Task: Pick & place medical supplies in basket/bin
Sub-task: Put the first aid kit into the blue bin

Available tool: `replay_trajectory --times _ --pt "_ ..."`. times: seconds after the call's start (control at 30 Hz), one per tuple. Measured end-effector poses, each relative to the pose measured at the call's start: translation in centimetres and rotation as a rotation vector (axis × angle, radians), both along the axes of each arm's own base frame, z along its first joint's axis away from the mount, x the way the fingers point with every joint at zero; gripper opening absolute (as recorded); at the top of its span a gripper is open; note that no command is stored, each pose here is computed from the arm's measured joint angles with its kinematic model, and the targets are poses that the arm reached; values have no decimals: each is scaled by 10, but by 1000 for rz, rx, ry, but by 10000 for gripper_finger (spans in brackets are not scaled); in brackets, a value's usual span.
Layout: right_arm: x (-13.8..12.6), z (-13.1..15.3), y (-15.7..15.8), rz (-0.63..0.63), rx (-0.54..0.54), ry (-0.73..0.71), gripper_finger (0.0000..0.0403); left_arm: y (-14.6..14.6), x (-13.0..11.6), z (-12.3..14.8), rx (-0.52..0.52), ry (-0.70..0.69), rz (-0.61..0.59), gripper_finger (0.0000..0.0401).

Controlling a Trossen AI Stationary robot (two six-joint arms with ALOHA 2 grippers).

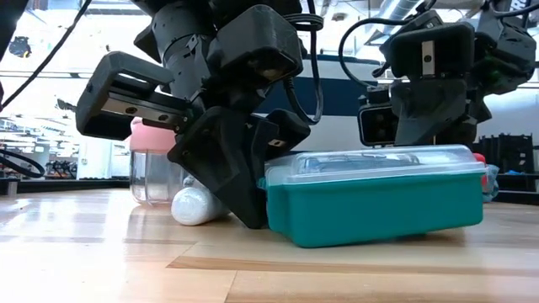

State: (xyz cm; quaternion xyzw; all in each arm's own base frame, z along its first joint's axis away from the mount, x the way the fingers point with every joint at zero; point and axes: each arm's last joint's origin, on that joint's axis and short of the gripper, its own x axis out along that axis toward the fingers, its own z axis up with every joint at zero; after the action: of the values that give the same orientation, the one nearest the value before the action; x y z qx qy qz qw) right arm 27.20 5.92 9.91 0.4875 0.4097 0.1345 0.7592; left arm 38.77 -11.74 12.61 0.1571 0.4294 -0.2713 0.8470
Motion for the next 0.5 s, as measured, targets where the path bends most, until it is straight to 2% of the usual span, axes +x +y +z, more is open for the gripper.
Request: replay_trajectory --times 0.23,0.5 --pt "1 2 1 32 18 -22 103 -1 -1 0 -3 9 -6 0" --pt "2 3 1 22 26 -23 89 -1 -1 0 -3 12 -8 0"
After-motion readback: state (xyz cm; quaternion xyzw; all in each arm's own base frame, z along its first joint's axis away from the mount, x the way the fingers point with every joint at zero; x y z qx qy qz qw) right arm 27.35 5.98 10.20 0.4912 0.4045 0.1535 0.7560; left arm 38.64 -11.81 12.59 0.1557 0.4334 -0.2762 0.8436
